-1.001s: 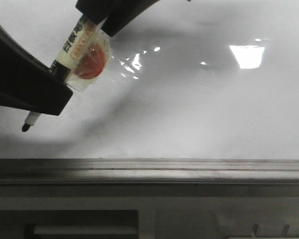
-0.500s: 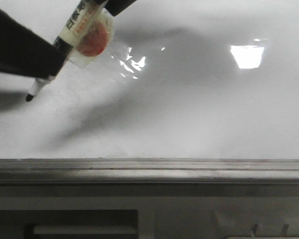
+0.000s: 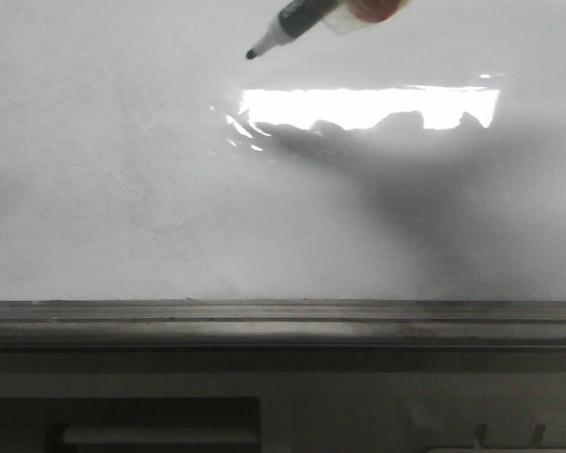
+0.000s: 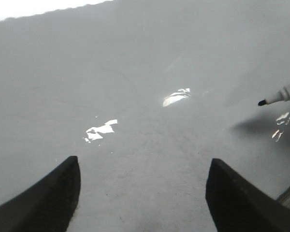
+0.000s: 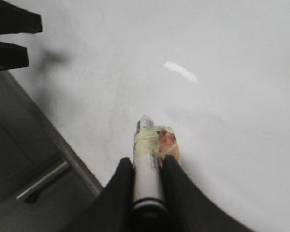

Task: Write number 6 on whiteboard

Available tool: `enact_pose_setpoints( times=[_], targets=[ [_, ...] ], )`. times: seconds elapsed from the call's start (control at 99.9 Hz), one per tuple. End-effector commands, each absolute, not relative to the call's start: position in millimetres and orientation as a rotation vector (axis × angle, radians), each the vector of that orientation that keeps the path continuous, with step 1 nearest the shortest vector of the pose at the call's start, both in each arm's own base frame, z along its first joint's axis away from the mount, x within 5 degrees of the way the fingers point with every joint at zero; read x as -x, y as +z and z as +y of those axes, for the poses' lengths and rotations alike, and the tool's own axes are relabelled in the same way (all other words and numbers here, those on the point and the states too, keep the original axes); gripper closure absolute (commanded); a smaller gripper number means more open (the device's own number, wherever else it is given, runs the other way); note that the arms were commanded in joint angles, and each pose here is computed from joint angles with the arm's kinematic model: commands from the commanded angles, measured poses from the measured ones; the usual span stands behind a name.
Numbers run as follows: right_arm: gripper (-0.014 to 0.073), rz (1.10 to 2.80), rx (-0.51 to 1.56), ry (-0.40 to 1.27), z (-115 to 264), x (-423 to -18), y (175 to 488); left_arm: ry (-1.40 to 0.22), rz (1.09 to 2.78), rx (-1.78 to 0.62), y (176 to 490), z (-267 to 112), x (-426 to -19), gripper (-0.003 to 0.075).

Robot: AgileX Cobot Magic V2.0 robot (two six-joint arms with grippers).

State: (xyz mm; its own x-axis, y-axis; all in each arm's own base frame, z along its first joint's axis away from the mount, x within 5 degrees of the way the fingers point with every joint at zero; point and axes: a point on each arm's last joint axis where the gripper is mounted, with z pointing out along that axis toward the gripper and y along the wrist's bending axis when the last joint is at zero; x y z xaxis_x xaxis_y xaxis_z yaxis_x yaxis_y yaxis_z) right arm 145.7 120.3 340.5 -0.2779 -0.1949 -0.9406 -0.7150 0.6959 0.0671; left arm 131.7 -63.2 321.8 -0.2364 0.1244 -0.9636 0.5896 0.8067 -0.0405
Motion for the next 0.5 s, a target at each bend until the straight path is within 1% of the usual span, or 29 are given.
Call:
enact_pose_setpoints(
  times=[0.0,0.12,0.21,0.34,0.49],
  targets=[
    [0.0638,1.696,0.586,0.556,112.5,-148.9,356.9,-0.486,1.73,-0.472,335.4,-60.7,-133.6,0.023],
    [0.0638,1.66,0.52,0.512,112.0,-158.9,358.8,-0.491,1.727,-0.463,335.8,-60.6,-133.8,0.023],
    [0.0638,1.676,0.5,0.487,115.2,-168.8,353.2,-0.496,1.726,-0.458,336.1,-60.7,-133.8,0.023],
    [0.0638,1.791,0.557,0.496,127.4,-181.6,332.1,-0.499,1.726,-0.456,336.2,-60.8,-133.8,0.023],
    [0.0638,1.946,0.723,0.578,137.2,-173.9,313.3,-0.499,1.726,-0.456,336.2,-60.8,-133.8,0.023]
  ],
)
